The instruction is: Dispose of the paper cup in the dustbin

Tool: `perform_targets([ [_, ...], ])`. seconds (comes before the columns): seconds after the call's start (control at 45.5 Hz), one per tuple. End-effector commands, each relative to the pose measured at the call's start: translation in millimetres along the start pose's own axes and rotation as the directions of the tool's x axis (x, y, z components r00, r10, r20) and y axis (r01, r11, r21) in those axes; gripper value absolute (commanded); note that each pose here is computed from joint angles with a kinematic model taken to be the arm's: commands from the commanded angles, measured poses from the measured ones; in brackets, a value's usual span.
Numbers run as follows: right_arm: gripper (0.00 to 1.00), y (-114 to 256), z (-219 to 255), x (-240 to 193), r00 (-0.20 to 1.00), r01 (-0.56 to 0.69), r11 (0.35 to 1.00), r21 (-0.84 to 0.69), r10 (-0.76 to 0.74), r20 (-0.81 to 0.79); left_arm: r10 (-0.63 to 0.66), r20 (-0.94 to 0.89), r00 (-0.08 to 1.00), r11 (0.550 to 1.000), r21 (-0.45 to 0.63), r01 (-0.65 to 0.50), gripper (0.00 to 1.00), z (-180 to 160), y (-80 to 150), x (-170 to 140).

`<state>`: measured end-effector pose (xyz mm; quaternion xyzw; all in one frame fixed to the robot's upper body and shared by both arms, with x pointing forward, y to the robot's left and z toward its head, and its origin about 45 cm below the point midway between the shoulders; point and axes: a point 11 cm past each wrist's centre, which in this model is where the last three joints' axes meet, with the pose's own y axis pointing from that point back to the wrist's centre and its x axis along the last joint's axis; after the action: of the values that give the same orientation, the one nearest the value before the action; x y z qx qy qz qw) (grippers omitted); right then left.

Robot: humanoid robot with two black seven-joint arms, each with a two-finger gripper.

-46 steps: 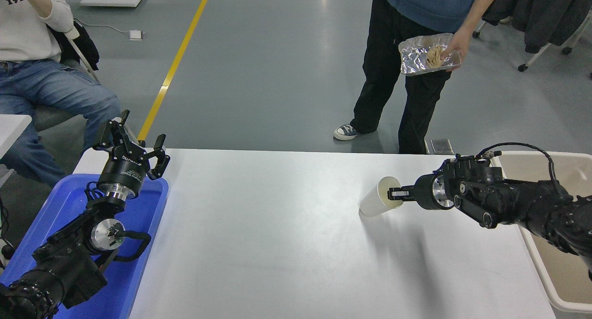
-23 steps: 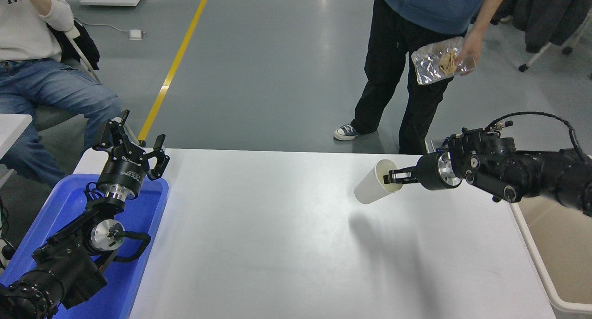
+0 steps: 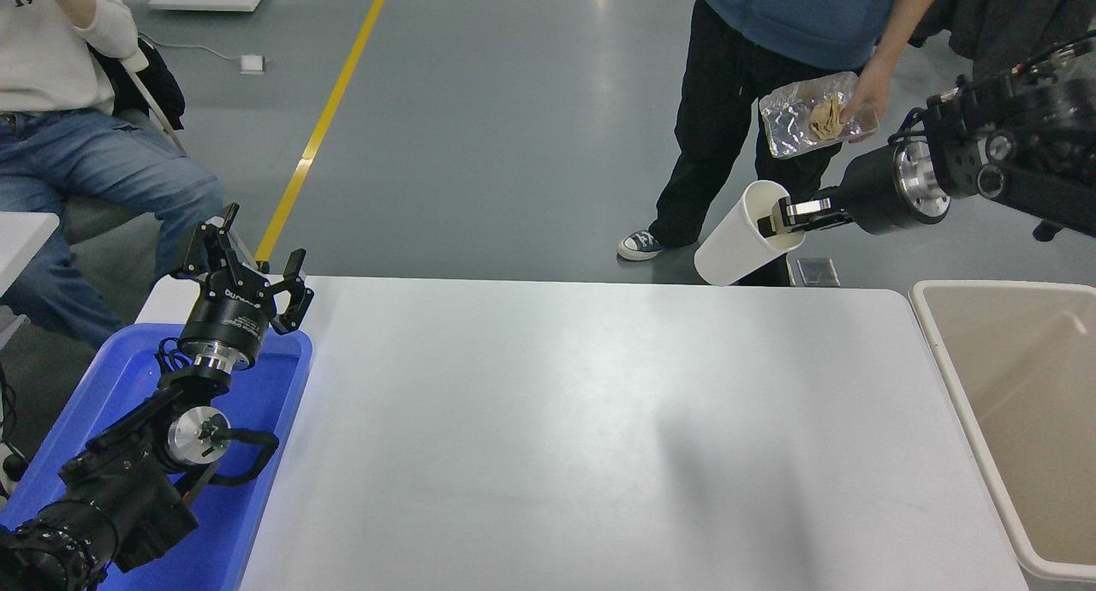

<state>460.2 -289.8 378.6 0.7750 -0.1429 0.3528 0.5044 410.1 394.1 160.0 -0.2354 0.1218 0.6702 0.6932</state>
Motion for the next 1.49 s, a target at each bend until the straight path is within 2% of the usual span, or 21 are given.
perform_targets([
  [0.0, 0.0, 33, 46, -9, 0.991, -0.063, 0.996, -0.062, 0.07, 0.115, -0.001, 0.002, 1.0, 1.0, 0.0, 0.001, 1.0, 0, 0, 0],
  [0.198, 0.0, 67, 132, -59, 0.901, -0.162, 0.968, -0.191, 0.224, 0.371, 0.001, 0.002, 1.0, 1.0, -0.001, -0.001, 1.0, 1, 0, 1],
  [0.396, 0.0, 99, 204, -109, 0.685, -0.276, 0.899, -0.341, 0.433, 0.586, 0.001, 0.002, 1.0, 1.0, -0.001, -0.001, 1.0, 1, 0, 1],
  [0.593, 0.0, 125, 254, -167, 0.456, -0.312, 0.81, -0.497, 0.587, 0.669, 0.001, 0.002, 1.0, 1.0, -0.001, -0.001, 1.0, 1, 0, 1],
  [0.835, 0.0, 142, 285, -229, 0.156, -0.32, 0.696, -0.643, 0.708, 0.689, 0.001, 0.002, 1.0, 1.0, -0.001, -0.001, 1.0, 1, 0, 1],
  [1.011, 0.0, 136, 296, -284, -0.168, -0.223, 0.63, -0.744, 0.727, 0.666, 0.0, 0.001, 1.0, 1.0, 0.0, 0.0, 1.0, 0, 0, 0],
  [1.209, 0.0, 106, 293, -350, -0.452, 0.018, 0.571, -0.821, 0.737, 0.502, -0.001, 0.001, 1.0, 1.0, 0.001, 0.001, 1.0, 0, 0, 0],
  [1.363, 0.0, 80, 283, -383, -0.612, 0.206, 0.515, -0.832, 0.731, 0.301, 0.0, 0.001, 1.0, 1.0, 0.0, 0.0, 1.0, 0, 0, 0],
  [1.473, 0.0, 74, 279, -395, -0.65, 0.316, 0.428, -0.847, 0.748, 0.135, 0.0, -0.001, 1.0, 1.0, 0.0, 0.0, 1.0, 0, 0, 0],
])
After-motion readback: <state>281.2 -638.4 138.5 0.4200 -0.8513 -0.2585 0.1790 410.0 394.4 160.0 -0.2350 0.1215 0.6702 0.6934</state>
